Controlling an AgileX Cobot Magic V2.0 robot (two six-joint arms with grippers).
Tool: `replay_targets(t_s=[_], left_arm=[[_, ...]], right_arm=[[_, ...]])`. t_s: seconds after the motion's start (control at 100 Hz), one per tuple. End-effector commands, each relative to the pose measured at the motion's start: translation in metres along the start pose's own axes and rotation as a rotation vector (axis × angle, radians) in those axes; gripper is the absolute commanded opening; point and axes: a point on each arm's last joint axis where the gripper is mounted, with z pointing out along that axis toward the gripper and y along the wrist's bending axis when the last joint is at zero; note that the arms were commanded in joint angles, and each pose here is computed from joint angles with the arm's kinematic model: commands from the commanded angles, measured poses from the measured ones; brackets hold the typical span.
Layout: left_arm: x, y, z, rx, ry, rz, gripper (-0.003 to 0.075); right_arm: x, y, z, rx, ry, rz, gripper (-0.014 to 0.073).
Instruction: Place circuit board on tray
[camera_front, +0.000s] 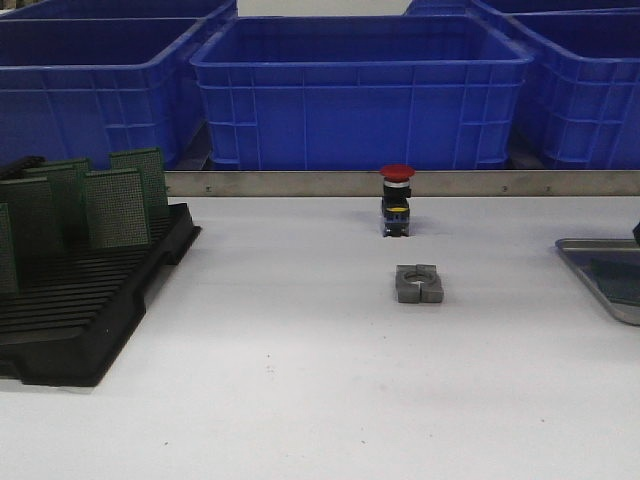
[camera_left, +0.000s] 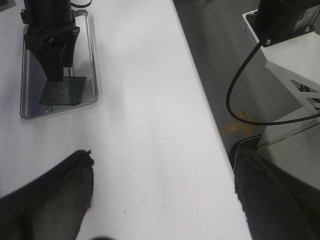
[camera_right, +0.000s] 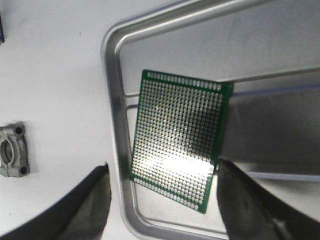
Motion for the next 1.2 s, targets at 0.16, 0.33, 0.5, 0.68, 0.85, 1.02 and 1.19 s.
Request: replay_targets(t_s=[0.16, 0.33, 0.5, 0.68, 0.85, 1.02, 1.19], left_arm=[[-0.022, -0.013, -0.018, 0.003, -0.083, 0.031, 0.0547], [-0.022, -0.013, -0.018, 0.003, -0.083, 0.031, 0.0547], [-0.021, -0.012, -0.023, -0.006, -0.069, 0.034, 0.0547], [-0.001, 0.0, -0.055, -0.129, 0.034, 0.029, 0.0547], [0.04, 0.016, -0.09, -0.255, 0.178, -0.042, 0.0547], [0.084, 0.032, -0.111, -0.314, 0.306, -0.133, 0.0547], [0.112, 0.047, -0.117, -0.372, 0.364, -0.182, 0.0547]], right_arm=[[-0.011, 0.019, -0.029, -0.019, -0.094, -0.049, 0.0487], [-0.011, 0.019, -0.029, -0.019, -0.094, -0.049, 0.0487], [-0.011, 0.019, -0.029, -0.019, -0.094, -0.049, 0.0487], [-0.011, 0.019, -0.029, -0.019, -0.094, -0.049, 0.0487], [-0.011, 0.019, -0.029, -0.019, -0.093, -0.049, 0.0487], [-0.011, 0.019, -0.029, -0.02, -0.092, -0.049, 0.0487], [-0.01, 0.019, -0.029, -0.021, -0.091, -0.049, 0.0487]])
